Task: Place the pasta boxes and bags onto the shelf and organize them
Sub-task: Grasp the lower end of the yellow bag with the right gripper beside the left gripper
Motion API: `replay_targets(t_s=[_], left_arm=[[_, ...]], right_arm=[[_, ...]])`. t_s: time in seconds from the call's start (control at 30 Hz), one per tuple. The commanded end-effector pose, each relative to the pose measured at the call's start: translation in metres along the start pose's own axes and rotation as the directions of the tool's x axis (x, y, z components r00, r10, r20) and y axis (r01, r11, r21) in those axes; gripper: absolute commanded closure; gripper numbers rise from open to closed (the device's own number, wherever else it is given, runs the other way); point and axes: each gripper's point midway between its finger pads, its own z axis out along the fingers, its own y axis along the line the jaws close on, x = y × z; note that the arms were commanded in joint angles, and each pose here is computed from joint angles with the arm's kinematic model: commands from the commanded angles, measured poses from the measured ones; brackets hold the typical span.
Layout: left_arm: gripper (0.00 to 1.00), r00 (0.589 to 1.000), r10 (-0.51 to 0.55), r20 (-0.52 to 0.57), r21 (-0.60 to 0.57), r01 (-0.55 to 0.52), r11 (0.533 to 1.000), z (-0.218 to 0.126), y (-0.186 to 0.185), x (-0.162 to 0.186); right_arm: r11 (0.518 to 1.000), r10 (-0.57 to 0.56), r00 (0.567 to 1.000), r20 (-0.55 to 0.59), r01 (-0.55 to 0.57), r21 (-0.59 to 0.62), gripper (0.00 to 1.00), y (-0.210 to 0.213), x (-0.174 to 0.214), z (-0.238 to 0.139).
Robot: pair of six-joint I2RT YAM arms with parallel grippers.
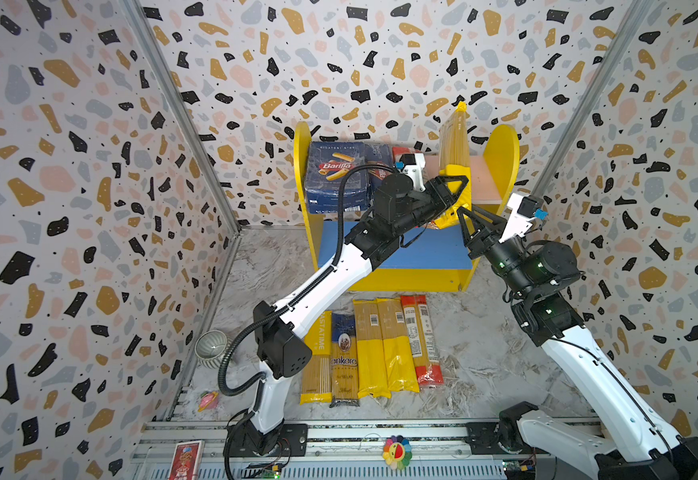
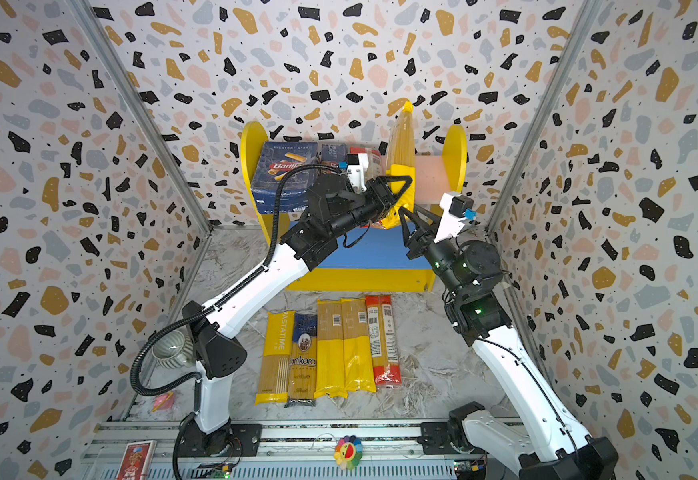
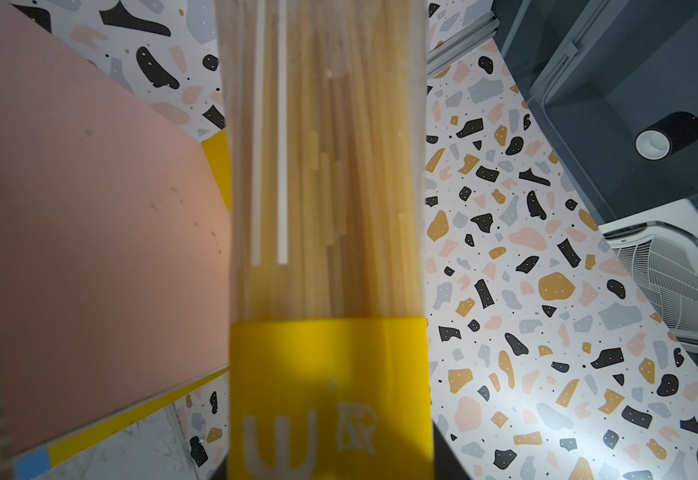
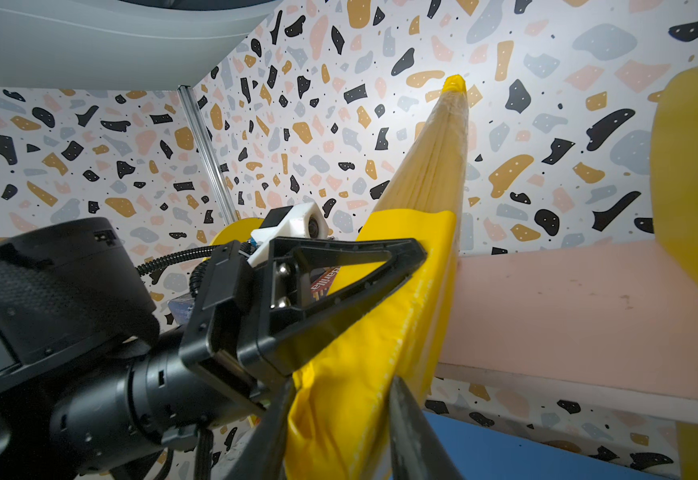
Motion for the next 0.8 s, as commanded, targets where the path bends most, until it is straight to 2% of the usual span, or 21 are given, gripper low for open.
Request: replay_targets(t_s=[0.0,0.27,0.33,0.43,0.5,0.63,0.7,0.77], left_arm=[[1.00,0.999,0.054,0.010,0.297,-0.054,0.953,-0.018,-0.096,-0.006],[0.84,0.999,0.037,0.008,0.295,-0.038,0.955,-0.011,-0.089,-0.007],[0.76,0.999,0.037,0.008,0.296,-0.038,0.955,-0.010,-0.088,-0.007],[0.73,1.000,0.028,0.009,0.296,-0.030,0.955,-0.009,-0.087,-0.010],[0.78,1.000,0.025,0.017,0.292,-0.029,0.956,-0.008,-0.087,-0.013],[0.96,1.000,0.023,0.019,0.285,-0.028,0.958,-0.005,-0.086,-0.015],[0.99,1.000,0.016,0.018,0.279,-0.020,0.960,-0.002,-0.081,-0.016],[1.00,1.000,0.011,0.015,0.278,-0.014,0.961,-0.001,-0.080,-0.016]], right_arm=[[1.000,-0.001,1.000,-0.010,0.001,-0.004,0.77,-0.003,0.000,0.006],[0.998,0.060,0.998,-0.009,-0.060,0.014,0.83,-0.027,0.000,0.007],[0.998,0.066,0.998,-0.005,-0.066,0.015,0.84,-0.031,-0.001,0.008],[0.997,0.074,0.997,-0.007,-0.074,0.012,0.85,-0.034,-0.003,0.010],[0.997,0.077,0.997,-0.018,-0.077,0.005,0.84,-0.035,-0.001,0.013],[0.996,0.086,0.996,-0.039,-0.087,-0.008,0.69,-0.035,0.005,0.015],[0.996,0.091,0.995,-0.050,-0.092,-0.010,0.54,-0.036,0.011,0.014],[0.995,0.094,0.994,-0.059,-0.095,-0.013,0.45,-0.036,0.016,0.013]])
